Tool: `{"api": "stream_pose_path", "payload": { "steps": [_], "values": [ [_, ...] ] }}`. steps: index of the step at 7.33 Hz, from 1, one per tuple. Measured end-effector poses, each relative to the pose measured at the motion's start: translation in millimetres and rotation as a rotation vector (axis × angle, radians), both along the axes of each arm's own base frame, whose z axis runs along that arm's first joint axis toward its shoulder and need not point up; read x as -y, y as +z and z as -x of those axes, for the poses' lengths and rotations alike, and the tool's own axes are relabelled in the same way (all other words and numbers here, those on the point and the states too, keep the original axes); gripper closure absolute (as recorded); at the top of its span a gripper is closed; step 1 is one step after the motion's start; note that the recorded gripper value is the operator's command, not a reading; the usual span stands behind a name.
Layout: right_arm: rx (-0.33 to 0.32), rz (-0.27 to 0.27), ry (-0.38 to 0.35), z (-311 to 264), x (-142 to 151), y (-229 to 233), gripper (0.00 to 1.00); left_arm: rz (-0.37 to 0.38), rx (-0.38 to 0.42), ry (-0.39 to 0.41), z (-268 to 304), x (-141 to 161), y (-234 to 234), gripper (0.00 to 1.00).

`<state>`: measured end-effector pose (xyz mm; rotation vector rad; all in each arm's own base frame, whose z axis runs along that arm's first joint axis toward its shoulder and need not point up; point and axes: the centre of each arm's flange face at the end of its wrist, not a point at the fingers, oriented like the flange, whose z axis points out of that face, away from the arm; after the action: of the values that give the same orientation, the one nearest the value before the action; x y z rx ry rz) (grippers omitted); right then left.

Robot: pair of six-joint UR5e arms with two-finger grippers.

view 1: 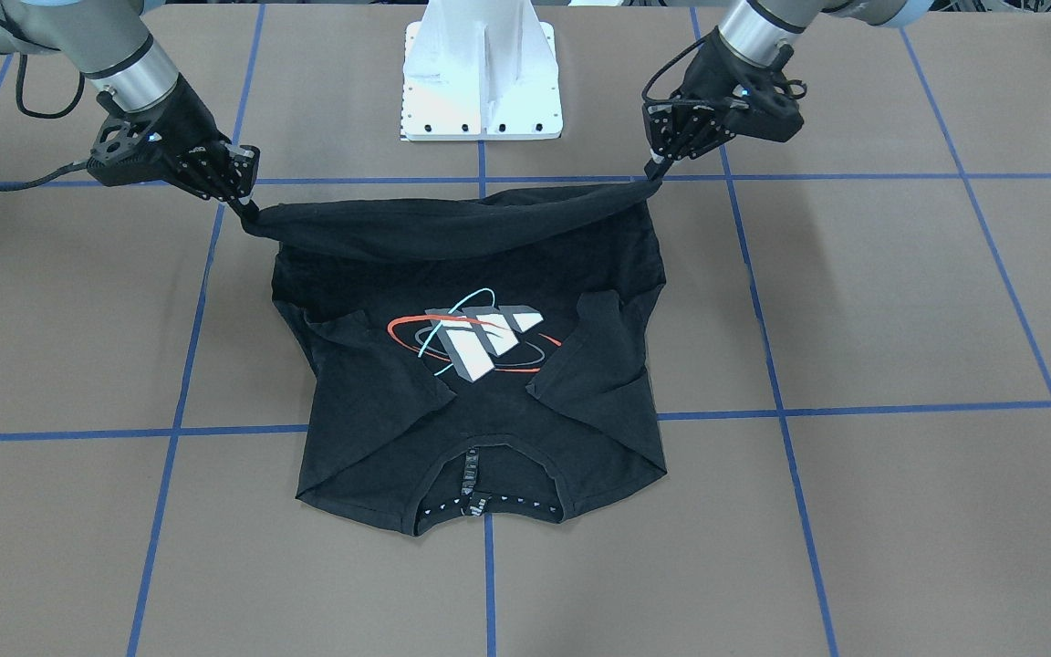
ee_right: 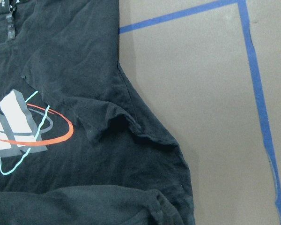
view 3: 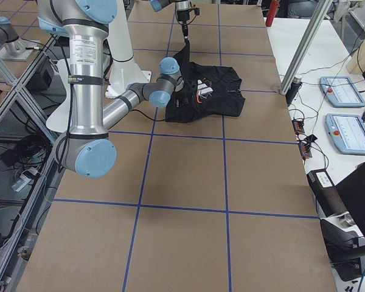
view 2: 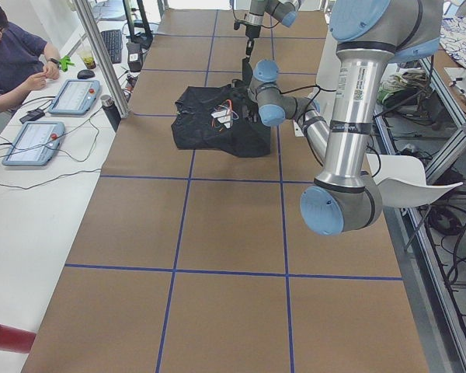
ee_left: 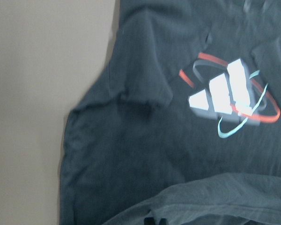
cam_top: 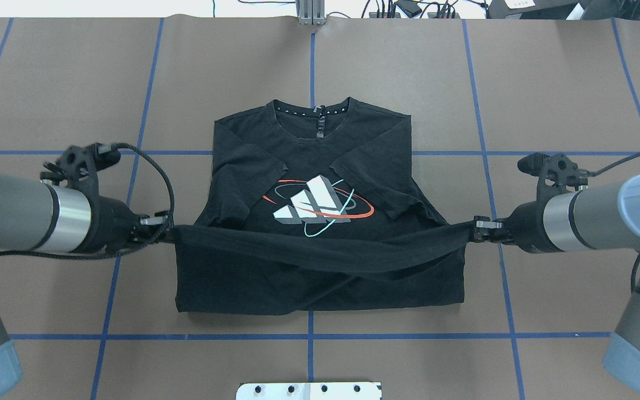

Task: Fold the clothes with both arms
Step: 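Lift the hem with both grippers and carry it toward the collar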

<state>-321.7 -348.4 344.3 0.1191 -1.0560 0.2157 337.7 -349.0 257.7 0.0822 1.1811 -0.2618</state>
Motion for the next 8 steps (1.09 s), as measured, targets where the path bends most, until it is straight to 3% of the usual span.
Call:
{"api": "stream_pose_path", "payload": {
  "steps": [2,4,8],
  "values": [
    [0.019,-0.015,0.063,-9.5,30.5,-13.0,1.0,0.001,0.002,-0.082,9.9,42.7,-3.9,1.0],
    [-0.008,0.004,0.116,1.9,76.1,-17.6,1.0,0.012,0.019,-0.133,-1.0,87.2,-4.5,1.0],
    [-0.054,0.034,0.164,32.6,145.7,-34.2,1.0,-0.019,0.098,-0.175,-14.8,165.5,7.7,1.0]
  ]
}}
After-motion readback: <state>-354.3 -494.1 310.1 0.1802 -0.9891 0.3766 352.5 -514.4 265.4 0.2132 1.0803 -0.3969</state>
